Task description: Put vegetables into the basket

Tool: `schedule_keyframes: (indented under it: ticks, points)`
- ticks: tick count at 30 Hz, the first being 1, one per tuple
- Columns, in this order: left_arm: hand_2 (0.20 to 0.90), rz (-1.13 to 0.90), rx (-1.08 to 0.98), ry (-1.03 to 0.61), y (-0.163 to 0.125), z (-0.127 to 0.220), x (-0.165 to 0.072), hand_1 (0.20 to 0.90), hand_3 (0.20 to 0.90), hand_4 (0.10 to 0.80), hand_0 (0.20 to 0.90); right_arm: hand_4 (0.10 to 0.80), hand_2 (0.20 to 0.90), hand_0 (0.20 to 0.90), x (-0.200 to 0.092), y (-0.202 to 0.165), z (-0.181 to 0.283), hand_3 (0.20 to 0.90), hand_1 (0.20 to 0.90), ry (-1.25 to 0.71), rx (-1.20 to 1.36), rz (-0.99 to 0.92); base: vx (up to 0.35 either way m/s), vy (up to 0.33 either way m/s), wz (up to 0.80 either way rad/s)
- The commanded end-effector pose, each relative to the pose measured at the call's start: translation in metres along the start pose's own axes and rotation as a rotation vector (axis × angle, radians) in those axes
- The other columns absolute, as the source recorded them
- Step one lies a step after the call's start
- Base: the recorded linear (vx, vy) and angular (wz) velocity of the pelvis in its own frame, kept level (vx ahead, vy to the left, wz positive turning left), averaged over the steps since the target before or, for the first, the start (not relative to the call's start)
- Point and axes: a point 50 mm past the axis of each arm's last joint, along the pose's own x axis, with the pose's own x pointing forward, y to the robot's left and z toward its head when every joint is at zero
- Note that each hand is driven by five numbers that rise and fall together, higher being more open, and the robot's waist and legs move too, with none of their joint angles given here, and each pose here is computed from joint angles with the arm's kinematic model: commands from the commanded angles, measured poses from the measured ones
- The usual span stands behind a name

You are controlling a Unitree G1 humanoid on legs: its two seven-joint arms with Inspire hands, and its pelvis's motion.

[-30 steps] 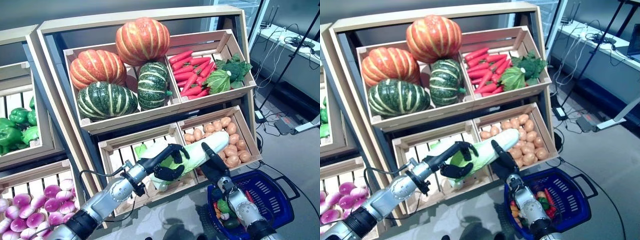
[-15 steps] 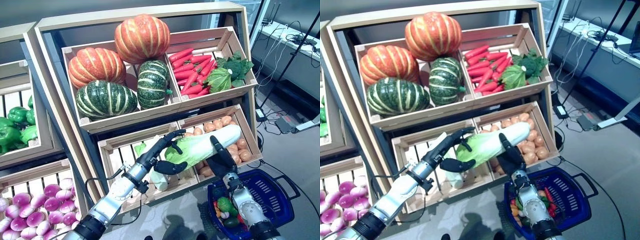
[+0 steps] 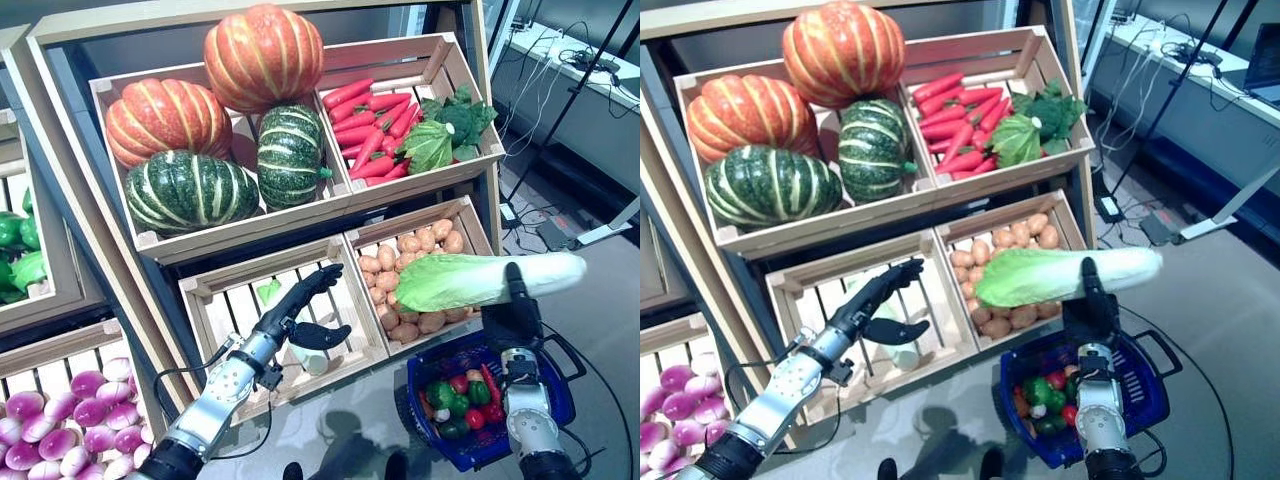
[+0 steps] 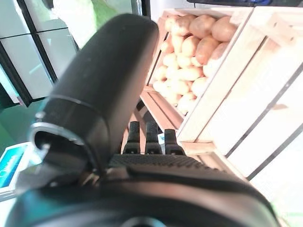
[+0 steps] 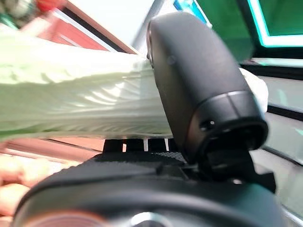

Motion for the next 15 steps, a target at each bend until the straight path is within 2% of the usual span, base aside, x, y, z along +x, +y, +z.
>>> schedule_keyframes:
  ticks: [1,7,9,15]
  points:
    - [0.9,0.125,0.002,-0.19,0.034,0.037,0.013,0.9,0.9,0.8,0.9,0.4,0.3,0.3,0.023,0.025,0.044,0.3,0.3,-0.276,0.024,0.077,0.0,0.0,0.0]
    - [0.9,0.167,-0.005,-0.2,0.04,0.041,0.013,0.9,0.9,0.8,0.9,0.4,0.3,0.3,0.017,0.009,0.067,0.3,0.3,-0.396,-0.103,-0.111,-0.014,-0.009,0.0]
    - [0.9,0.182,-0.018,-0.206,0.04,0.043,0.014,0.9,0.9,0.8,0.9,0.4,0.3,0.3,0.016,0.005,0.076,0.3,0.3,-0.417,-0.235,-0.198,-0.03,-0.032,0.0]
    - [0.9,0.213,-0.074,-0.269,0.044,0.055,0.014,0.9,0.9,0.8,0.9,0.4,0.3,0.3,0.019,-0.002,0.087,0.3,0.3,-0.474,-0.209,-0.348,-0.067,-0.082,0.0]
